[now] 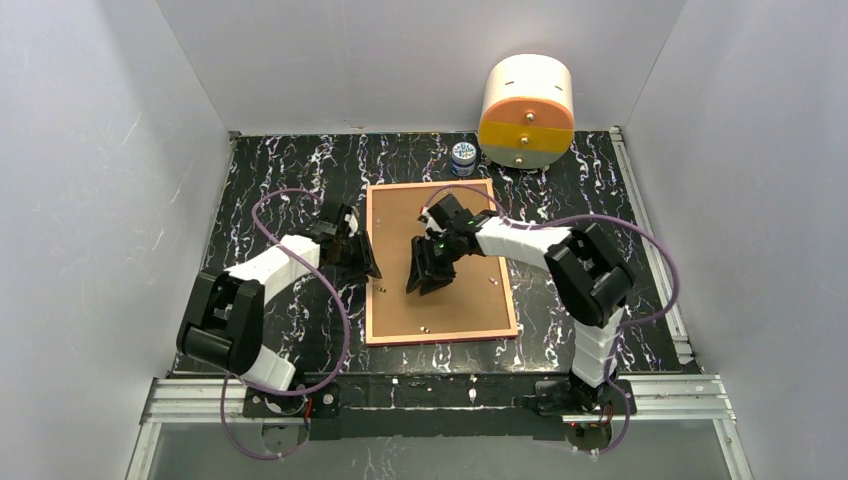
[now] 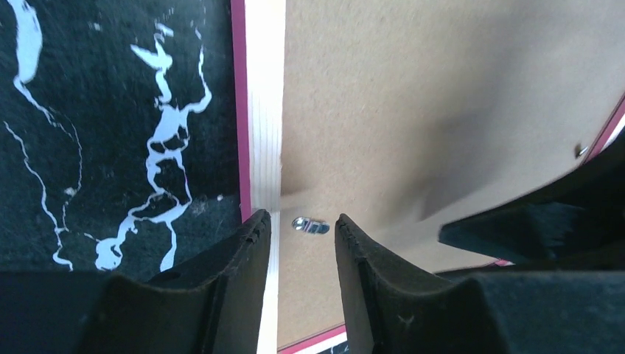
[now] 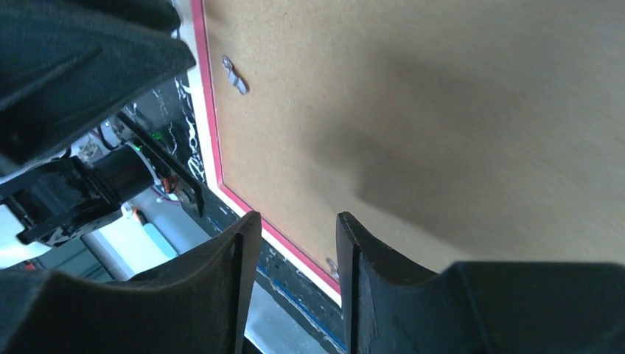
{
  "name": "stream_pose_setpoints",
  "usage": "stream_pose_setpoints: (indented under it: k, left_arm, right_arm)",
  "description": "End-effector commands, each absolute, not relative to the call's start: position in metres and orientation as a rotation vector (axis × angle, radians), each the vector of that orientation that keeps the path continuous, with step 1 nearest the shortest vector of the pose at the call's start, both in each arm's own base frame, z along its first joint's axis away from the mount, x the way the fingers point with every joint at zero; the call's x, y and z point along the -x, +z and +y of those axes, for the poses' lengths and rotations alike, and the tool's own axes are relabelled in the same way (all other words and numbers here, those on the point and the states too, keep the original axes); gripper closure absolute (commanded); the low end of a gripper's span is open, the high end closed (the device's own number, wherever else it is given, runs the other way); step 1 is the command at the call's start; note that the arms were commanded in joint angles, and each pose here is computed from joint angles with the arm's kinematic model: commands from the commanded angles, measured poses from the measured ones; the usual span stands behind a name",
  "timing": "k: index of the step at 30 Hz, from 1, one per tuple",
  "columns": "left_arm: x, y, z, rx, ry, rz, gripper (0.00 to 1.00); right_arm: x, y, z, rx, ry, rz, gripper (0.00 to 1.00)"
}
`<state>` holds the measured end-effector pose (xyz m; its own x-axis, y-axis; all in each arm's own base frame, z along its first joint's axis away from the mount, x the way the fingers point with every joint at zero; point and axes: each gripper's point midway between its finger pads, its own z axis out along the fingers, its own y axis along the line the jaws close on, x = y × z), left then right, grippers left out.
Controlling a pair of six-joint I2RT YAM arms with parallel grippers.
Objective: Put the photo into the frame
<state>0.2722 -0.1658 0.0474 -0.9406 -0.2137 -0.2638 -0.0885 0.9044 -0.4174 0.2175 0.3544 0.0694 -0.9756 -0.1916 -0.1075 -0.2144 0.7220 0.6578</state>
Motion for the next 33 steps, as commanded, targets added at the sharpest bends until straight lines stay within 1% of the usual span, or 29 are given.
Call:
stream_pose_setpoints:
  k: [1, 5, 9, 12, 14, 16, 19, 23, 27, 30, 33]
  left_arm:
    - [-0.259, 0.052, -0.167, 0.207, -0.639, 2.768, 0.65]
    - [-0.25, 0.052, -0.171, 0.196, -0.695, 2.77, 0.67]
    - [-0.239, 0.048, -0.176, 0.22, -0.77, 2.779, 0.74]
    - [-0.236, 0.056, -0.19, 0.228, -0.911, 2.73, 0.8]
    - [-0.231, 0.062, -0.199, 0.253, -1.02, 2.701, 0.82]
    - [-0.23, 0.062, -0.202, 0.262, -1.052, 2.687, 0.83]
    - [-0.227, 0.055, -0.2, 0.276, -1.032, 2.706, 0.86]
    - [-0.225, 0.05, -0.2, 0.279, -1.026, 2.724, 0.91]
    - [-0.223, 0.049, -0.193, 0.249, -0.963, 2.75, 0.95]
    - [-0.23, 0.063, -0.182, 0.187, -0.856, 2.722, 0.94]
    - [-0.236, 0.077, -0.165, 0.162, -0.705, 2.701, 0.88]
  right_arm:
    - [-0.219, 0.078, 0.392, 0.405, 1.185, 2.848, 0.52]
    - [-0.22, 0.069, 0.398, 0.395, 1.118, 2.88, 0.53]
    - [-0.221, 0.068, 0.397, 0.345, 1.104, 2.88, 0.52]
    - [-0.218, 0.076, 0.402, 0.368, 1.161, 2.835, 0.53]
    - [-0.219, 0.078, 0.403, 0.364, 1.119, 2.799, 0.53]
    - [-0.221, 0.078, 0.401, 0.328, 1.097, 2.771, 0.53]
    - [-0.221, 0.071, 0.396, 0.261, 1.069, 2.787, 0.54]
    - [-0.221, 0.062, 0.397, 0.266, 1.042, 2.83, 0.56]
    - [-0.215, 0.058, 0.41, 0.309, 1.129, 2.854, 0.61]
    - [-0.216, 0.056, 0.415, 0.306, 1.144, 2.849, 0.62]
    - [-0.221, 0.056, 0.421, 0.282, 1.16, 2.826, 0.62]
